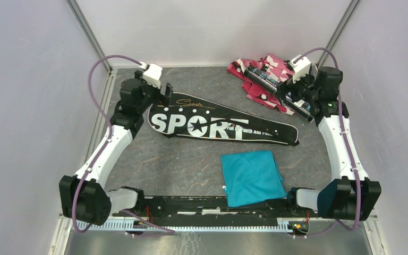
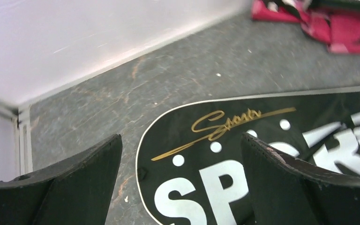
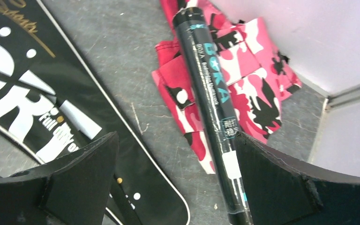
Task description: Pack up the badminton gear
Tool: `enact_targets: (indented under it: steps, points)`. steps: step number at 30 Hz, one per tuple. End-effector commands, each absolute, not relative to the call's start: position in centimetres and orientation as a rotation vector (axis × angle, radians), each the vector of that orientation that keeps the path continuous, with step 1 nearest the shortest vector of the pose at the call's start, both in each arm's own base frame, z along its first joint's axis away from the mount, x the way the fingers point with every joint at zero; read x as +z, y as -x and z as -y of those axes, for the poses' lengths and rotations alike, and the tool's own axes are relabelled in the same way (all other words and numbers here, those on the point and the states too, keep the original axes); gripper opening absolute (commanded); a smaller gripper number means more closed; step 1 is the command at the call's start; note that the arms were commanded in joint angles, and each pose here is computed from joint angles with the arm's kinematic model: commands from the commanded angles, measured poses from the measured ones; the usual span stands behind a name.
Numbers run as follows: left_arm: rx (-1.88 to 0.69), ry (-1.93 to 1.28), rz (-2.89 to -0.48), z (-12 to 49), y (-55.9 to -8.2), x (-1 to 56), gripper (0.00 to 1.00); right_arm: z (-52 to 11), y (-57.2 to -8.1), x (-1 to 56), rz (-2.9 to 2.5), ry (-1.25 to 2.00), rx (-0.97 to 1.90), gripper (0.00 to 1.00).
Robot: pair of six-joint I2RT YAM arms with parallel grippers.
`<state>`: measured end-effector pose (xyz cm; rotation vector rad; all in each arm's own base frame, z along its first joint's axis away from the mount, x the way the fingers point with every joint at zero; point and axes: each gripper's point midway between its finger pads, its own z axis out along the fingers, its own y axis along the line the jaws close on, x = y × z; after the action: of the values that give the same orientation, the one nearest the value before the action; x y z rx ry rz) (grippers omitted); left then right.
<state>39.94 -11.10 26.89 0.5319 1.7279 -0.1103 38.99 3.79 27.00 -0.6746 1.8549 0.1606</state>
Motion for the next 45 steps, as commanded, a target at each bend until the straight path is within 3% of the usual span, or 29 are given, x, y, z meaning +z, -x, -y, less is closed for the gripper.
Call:
enact_targets:
  steps: [1,7,14,29,45]
  points:
    - [-0.238,-0.166,-1.652,8.2,-41.2,30.5,1.0,-2.1,-39.5,29.8,-1.769,0.503,0.054,0.98]
    - [-0.314,-0.118,-1.656,6.8,-41.1,30.5,1.0,-1.2,-38.6,29.5,-1.727,0.404,0.009,0.98]
    - [-0.294,-0.147,-1.519,6.4,-38.9,32.3,1.0,-1.4,-36.9,30.8,-1.675,0.413,-0.007,0.98]
    - [-0.222,-0.22,-1.503,5.9,-36.7,35.4,1.0,-1.4,-34.6,32.6,-1.616,0.431,-0.035,0.98]
    - [-0.22,-0.221,-1.506,5.4,-35.6,34.2,1.0,-1.5,-33.5,31.6,-1.618,0.485,-0.053,0.98]
